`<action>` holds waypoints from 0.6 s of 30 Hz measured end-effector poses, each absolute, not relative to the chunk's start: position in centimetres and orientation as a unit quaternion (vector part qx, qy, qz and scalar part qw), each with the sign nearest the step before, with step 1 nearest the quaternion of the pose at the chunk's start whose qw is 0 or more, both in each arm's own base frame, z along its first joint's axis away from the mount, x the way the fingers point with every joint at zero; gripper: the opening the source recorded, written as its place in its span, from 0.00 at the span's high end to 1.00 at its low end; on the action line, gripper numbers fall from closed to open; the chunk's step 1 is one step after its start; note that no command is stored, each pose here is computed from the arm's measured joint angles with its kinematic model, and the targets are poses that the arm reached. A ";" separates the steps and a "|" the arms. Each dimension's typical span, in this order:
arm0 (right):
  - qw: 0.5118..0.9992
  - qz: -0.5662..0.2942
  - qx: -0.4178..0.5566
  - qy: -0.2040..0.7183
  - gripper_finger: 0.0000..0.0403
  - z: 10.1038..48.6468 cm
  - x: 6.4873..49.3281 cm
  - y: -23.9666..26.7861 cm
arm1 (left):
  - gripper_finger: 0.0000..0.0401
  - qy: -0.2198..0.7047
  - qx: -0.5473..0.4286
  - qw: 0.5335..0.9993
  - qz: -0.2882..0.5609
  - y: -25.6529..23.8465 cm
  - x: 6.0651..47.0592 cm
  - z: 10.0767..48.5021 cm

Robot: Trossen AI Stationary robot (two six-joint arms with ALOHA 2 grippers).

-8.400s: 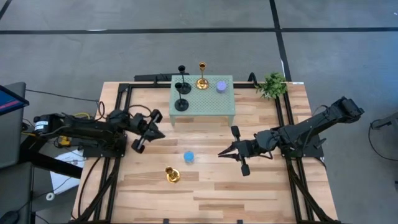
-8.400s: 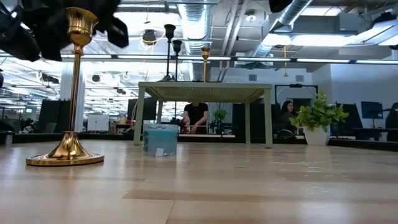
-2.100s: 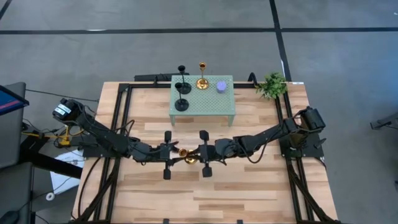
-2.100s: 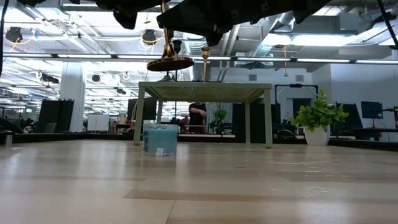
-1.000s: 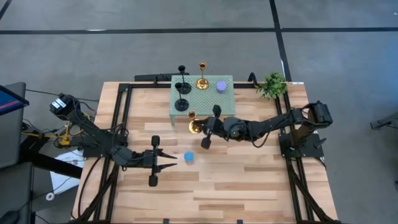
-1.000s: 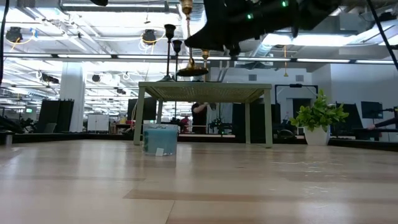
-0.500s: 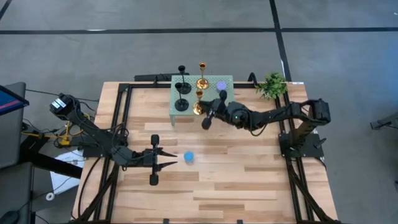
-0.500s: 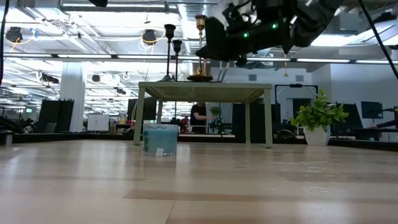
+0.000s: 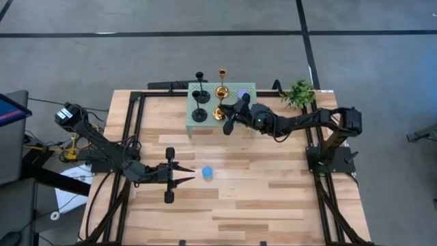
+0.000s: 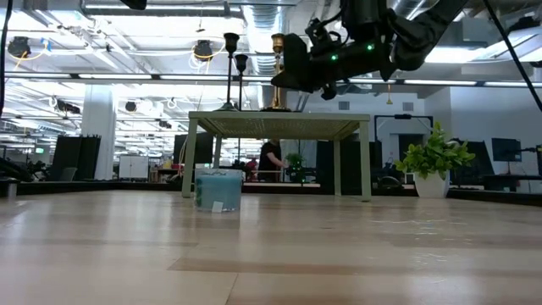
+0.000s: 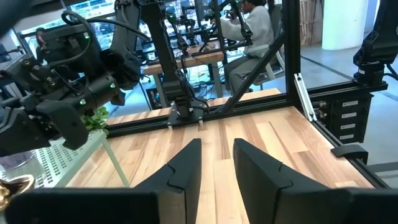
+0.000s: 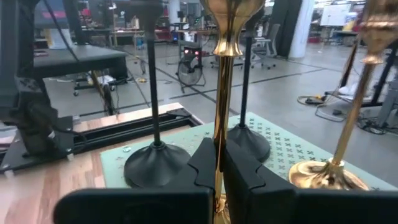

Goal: Pick & Place candle stick holders
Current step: Put the golden candle holder on the shelf aligned with the golden candle holder

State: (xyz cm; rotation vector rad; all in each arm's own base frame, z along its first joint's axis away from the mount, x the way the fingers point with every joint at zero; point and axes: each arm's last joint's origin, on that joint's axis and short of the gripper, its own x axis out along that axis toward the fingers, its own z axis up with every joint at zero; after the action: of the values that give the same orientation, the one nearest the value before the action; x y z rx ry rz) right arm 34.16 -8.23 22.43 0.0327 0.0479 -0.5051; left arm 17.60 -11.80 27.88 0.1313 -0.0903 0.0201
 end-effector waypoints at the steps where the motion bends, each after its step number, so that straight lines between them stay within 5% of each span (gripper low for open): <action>1: 0.968 -0.248 0.016 0.028 1.00 22.4 34.2 -8.2 | 0.76 -0.045 0.065 0.997 0.010 -11.8 17.6 27.9; 12: 0.968 -0.247 0.015 0.051 0.99 21.9 34.1 -8.2 | 0.76 -0.045 0.065 0.997 0.010 -11.8 17.6 27.9; 18: 0.967 -0.247 0.011 0.057 0.86 21.8 34.1 -8.1 | 0.76 -0.046 0.065 0.997 0.010 -11.8 17.6 27.9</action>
State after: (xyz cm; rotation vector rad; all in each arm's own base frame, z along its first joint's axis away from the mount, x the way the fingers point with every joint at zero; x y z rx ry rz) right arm 34.14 -8.15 21.84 0.0220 0.1147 -0.5000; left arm 17.60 -11.80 27.89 0.1302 -0.0912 0.0202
